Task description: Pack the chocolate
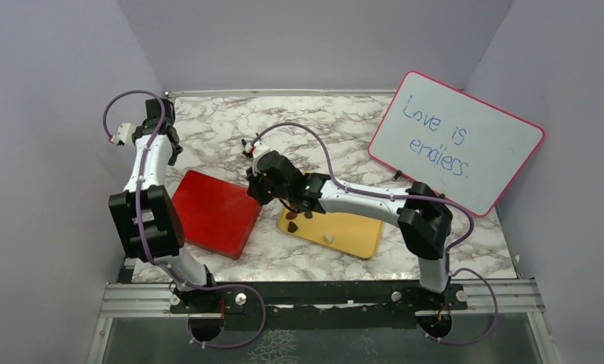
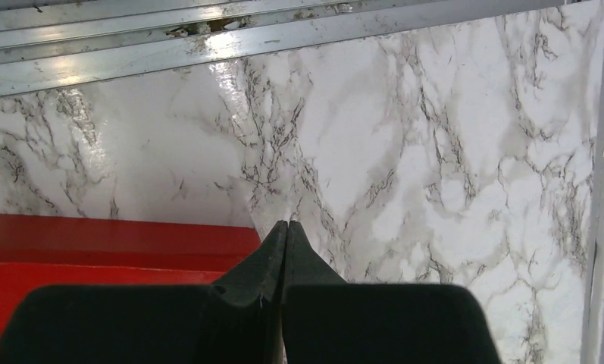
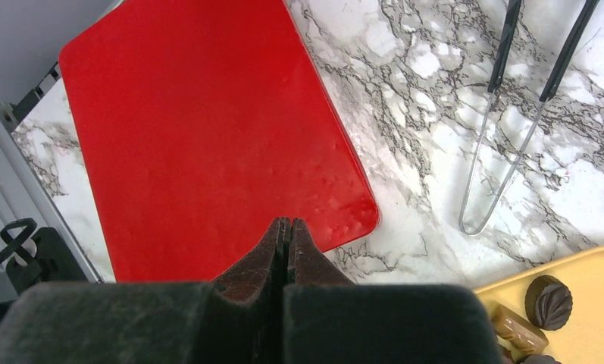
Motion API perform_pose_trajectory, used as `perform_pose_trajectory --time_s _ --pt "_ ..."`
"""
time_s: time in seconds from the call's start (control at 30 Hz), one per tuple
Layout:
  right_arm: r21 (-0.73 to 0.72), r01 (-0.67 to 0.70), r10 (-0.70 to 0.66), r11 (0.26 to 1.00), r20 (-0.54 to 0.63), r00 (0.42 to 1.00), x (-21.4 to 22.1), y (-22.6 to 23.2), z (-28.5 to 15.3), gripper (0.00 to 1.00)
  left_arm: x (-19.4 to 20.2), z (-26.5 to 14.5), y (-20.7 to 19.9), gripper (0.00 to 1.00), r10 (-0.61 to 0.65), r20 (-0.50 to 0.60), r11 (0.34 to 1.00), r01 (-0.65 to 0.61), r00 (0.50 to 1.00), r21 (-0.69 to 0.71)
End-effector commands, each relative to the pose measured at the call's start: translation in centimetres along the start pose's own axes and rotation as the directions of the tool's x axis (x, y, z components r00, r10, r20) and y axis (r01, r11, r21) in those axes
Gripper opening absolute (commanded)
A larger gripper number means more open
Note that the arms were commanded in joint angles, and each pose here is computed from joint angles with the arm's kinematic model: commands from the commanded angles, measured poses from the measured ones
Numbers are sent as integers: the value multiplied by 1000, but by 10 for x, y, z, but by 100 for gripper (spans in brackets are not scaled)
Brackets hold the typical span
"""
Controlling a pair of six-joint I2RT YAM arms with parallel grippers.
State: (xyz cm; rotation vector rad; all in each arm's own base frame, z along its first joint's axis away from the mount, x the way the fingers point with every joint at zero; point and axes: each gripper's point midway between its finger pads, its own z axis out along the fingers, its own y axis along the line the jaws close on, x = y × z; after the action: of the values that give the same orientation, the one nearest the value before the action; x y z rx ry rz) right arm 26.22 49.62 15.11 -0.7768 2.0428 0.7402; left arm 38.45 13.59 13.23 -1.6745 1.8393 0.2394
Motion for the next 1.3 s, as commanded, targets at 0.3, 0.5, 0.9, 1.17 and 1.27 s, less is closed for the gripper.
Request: perform_pose_trajectory --time_s 0.3,0.5,0.9,1.17,1.27 --pt "-51 0 2 999 52 999 -7 10 -10 1 71 16 3 0 25 -169 999 -18 985 44" --pt "-31 13 -11 999 52 999 -8 6 -9 1 111 59 77 0 71 -209 973 -114 975 -200" --pt "-56 -9 12 998 56 998 -10 11 -12 1 7 -32 -42 15 20 -19 987 -16 1000 158" --pt "-85 -92 93 992 -3 996 10 17 -10 11 -1 -62 19 43 14 35 998 -17 999 67" --pt "-89 -92 91 992 -7 996 13 16 -12 9 10 -66 39 25 -30 0 999 30 1000 37"
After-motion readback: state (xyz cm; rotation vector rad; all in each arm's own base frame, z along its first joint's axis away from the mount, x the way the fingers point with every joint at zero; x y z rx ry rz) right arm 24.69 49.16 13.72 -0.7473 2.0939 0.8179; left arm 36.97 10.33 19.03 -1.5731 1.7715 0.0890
